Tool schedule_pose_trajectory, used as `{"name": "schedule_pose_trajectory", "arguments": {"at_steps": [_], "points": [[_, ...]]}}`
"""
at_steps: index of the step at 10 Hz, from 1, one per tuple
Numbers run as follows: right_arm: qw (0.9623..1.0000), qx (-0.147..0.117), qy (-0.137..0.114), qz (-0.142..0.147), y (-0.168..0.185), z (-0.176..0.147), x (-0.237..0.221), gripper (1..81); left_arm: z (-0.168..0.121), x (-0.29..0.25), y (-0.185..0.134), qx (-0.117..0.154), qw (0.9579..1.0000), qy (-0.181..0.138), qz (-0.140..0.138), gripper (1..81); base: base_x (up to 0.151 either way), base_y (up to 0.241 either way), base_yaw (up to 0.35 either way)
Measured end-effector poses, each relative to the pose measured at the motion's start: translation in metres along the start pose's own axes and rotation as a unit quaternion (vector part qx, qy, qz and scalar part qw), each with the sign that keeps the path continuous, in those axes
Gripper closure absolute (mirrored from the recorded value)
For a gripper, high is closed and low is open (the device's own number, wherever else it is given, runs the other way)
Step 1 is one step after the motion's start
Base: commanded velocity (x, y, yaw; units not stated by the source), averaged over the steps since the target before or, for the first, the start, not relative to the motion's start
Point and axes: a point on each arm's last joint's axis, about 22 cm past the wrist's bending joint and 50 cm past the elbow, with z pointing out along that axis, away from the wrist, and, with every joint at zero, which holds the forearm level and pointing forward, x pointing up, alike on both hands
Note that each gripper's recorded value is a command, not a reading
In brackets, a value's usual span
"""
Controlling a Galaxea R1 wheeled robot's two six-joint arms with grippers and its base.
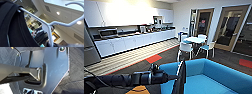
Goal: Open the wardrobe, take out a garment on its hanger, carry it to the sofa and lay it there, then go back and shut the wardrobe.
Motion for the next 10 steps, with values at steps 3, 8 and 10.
{"name": "schedule_pose_trajectory", "arguments": {"at_steps": [3, 8, 10], "points": [[1.0, 0.0, 0.0, 0.0, 0.0005, -0.0002, -0.0007, 1.0, -0.0001, -0.0057, -0.0026, -0.001, 1.0, -0.001, -0.005, 81.1, 0.0, 0.0, -0.243], [1.0, 0.0, -0.001, 0.0, 0.0, -0.0003, -0.0027, 1.0, -0.0011, -0.0057, -0.0029, -0.001, 1.0, 0.0, -0.003, 81.1, 0.0, 0.0, -0.245], [1.0, 0.0, -0.002, 0.0, -0.0002, -0.0002, -0.0032, 1.0, -0.0013, -0.0056, -0.0028, -0.001, 1.0, 0.0, -0.002, 81.1, 0.0, 0.0, -0.245]]}}
